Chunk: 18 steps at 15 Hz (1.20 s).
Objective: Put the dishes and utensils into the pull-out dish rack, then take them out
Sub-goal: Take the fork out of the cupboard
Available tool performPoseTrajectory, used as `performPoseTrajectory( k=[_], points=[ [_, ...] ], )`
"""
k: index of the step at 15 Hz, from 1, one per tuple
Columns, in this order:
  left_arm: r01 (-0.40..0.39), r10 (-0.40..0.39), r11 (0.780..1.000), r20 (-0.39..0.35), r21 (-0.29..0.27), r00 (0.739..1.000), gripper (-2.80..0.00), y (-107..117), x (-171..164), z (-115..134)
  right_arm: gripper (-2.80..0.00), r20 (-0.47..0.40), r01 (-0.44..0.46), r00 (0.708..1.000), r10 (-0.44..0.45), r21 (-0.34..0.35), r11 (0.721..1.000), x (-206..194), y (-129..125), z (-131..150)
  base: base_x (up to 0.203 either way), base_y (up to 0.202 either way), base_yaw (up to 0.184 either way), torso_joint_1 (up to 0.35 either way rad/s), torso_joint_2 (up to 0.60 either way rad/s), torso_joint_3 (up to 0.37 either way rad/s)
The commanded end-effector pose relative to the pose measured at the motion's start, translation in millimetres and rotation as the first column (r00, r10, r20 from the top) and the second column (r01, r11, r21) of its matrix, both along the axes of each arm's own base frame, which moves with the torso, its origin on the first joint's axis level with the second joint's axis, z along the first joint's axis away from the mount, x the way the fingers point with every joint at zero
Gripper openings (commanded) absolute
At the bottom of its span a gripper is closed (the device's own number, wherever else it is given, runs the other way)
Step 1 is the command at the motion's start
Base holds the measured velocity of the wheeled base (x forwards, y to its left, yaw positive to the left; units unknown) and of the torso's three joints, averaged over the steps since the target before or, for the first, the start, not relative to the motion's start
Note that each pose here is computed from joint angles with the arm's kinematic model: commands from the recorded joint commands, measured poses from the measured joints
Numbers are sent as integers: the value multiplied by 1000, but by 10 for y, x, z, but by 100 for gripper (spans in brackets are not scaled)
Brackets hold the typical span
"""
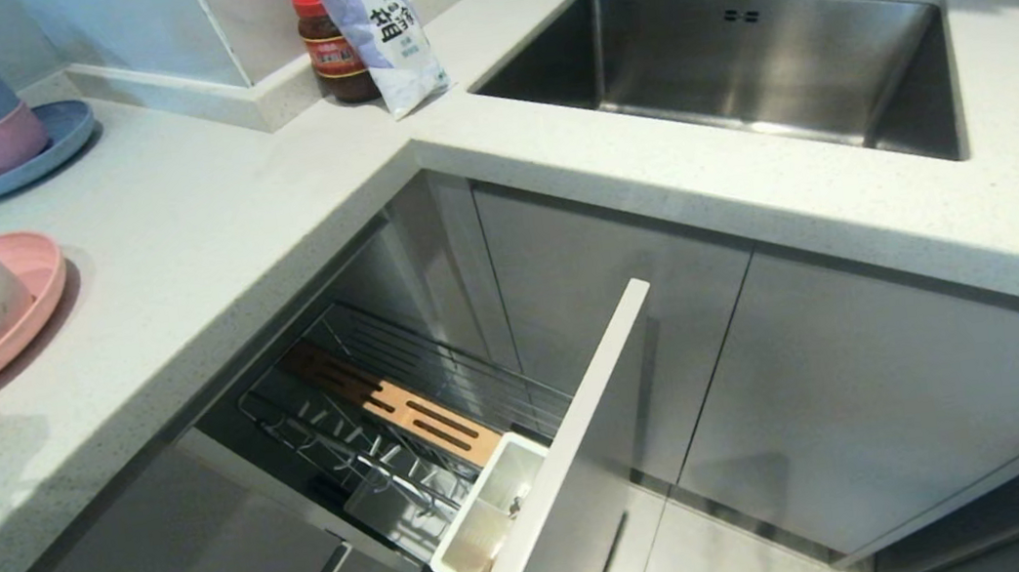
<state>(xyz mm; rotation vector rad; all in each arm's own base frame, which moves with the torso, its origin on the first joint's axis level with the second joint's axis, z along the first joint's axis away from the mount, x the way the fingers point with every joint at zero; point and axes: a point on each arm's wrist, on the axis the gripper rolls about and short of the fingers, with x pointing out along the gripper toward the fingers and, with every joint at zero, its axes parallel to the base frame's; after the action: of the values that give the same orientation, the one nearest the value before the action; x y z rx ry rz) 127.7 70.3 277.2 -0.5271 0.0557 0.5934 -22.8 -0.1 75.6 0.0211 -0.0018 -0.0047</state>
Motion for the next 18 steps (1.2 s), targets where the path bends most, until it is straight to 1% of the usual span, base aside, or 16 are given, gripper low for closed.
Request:
performPoseTrajectory(
  k=[1,5,7,18],
  points=[
    [-2,2,1000,-1,-9,1000,-280,6,14,-9,-280,1,0,1000,0,0,1000,-1,0,-5,0,0,0,0,0,0],
    [14,-14,1000,11,-4,1000,-280,0,31,0,-280,1,0,1000,0,0,1000,-1,0,-5,0,0,0,0,0,0],
    [51,-51,999,20,-8,999,-280,-5,35,8,-280,1,0,1000,0,0,1000,-1,0,-5,0,0,0,0,0,0],
    [52,-52,999,11,-14,999,-280,8,56,-10,-280,1,0,1000,0,0,1000,-1,0,-5,0,0,0,0,0,0]
  ],
)
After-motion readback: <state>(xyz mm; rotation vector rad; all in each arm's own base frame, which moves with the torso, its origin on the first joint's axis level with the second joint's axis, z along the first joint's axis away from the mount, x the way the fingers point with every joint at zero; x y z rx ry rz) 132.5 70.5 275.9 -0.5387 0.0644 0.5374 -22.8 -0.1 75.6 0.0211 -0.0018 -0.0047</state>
